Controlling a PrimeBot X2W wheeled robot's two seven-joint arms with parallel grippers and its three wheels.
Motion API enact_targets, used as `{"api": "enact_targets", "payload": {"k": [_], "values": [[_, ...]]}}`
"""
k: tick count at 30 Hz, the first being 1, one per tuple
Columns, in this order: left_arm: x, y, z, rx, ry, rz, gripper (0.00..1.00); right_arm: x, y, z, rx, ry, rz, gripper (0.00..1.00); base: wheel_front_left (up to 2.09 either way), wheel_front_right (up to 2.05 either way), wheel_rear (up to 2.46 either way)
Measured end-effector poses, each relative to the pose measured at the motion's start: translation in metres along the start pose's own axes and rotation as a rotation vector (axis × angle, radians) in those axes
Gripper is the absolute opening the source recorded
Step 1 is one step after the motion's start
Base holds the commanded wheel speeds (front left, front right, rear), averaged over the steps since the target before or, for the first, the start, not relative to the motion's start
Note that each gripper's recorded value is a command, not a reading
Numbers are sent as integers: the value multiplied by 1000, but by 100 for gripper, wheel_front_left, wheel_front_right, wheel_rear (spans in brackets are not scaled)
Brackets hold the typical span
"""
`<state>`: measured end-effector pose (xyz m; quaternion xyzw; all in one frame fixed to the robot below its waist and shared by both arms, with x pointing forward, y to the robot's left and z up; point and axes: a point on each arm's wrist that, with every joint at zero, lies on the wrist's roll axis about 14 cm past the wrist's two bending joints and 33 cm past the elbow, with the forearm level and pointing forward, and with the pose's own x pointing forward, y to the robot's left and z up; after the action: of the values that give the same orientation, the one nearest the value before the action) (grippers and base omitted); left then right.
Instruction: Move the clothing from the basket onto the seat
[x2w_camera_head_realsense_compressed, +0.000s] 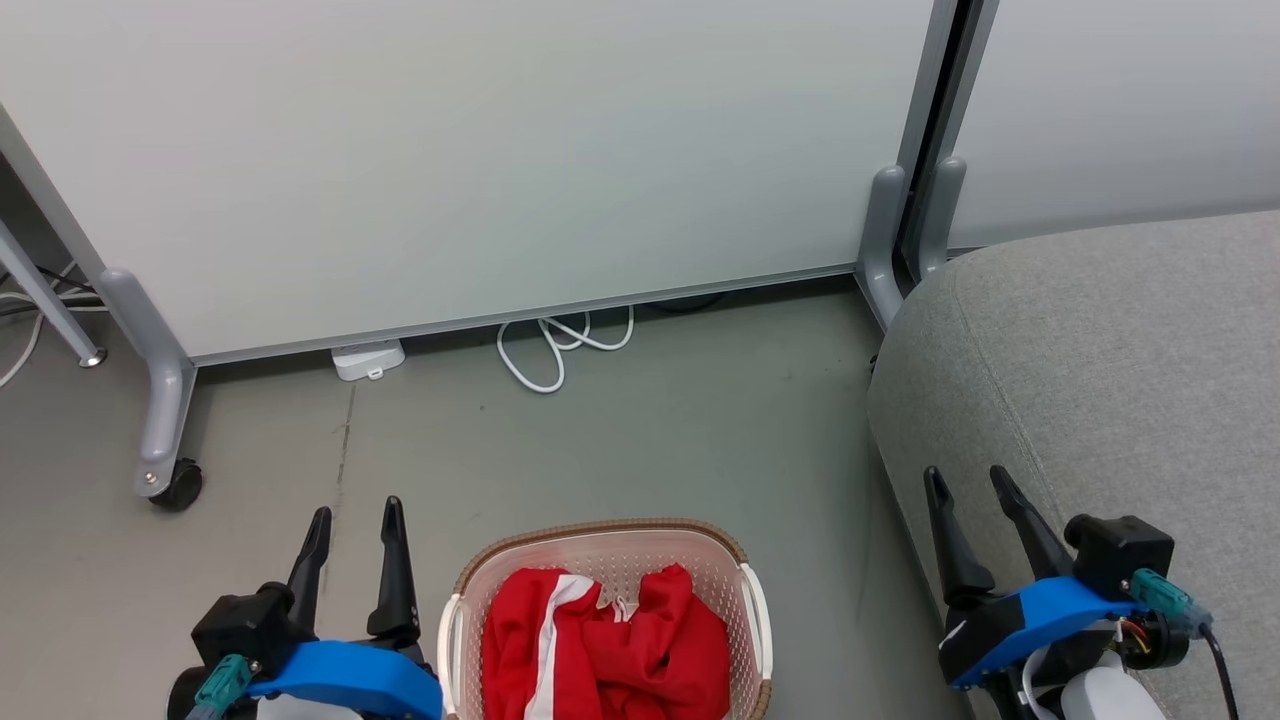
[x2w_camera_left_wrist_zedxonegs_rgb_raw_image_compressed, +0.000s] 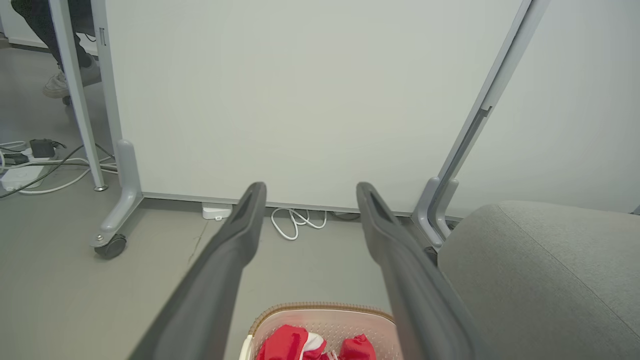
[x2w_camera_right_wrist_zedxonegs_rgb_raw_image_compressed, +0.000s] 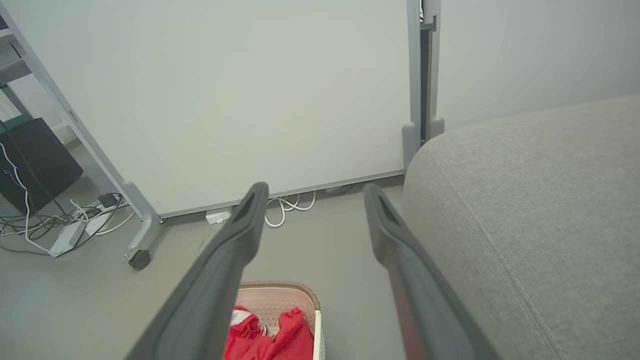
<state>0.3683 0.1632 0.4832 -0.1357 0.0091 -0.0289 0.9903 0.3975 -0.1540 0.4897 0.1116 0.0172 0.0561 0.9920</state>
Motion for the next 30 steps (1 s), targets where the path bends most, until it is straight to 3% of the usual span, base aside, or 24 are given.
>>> {"api": "enact_targets", "payload": {"k": [21, 30], "values": [[-2, -8, 0, 94, -19, -38, 100, -2, 5, 7, -149, -26, 32, 100, 0, 0, 0], [-3, -9, -3, 88, -8, -41, 100, -1, 5, 7, -150, -26, 34, 100, 0, 0, 0]]}}
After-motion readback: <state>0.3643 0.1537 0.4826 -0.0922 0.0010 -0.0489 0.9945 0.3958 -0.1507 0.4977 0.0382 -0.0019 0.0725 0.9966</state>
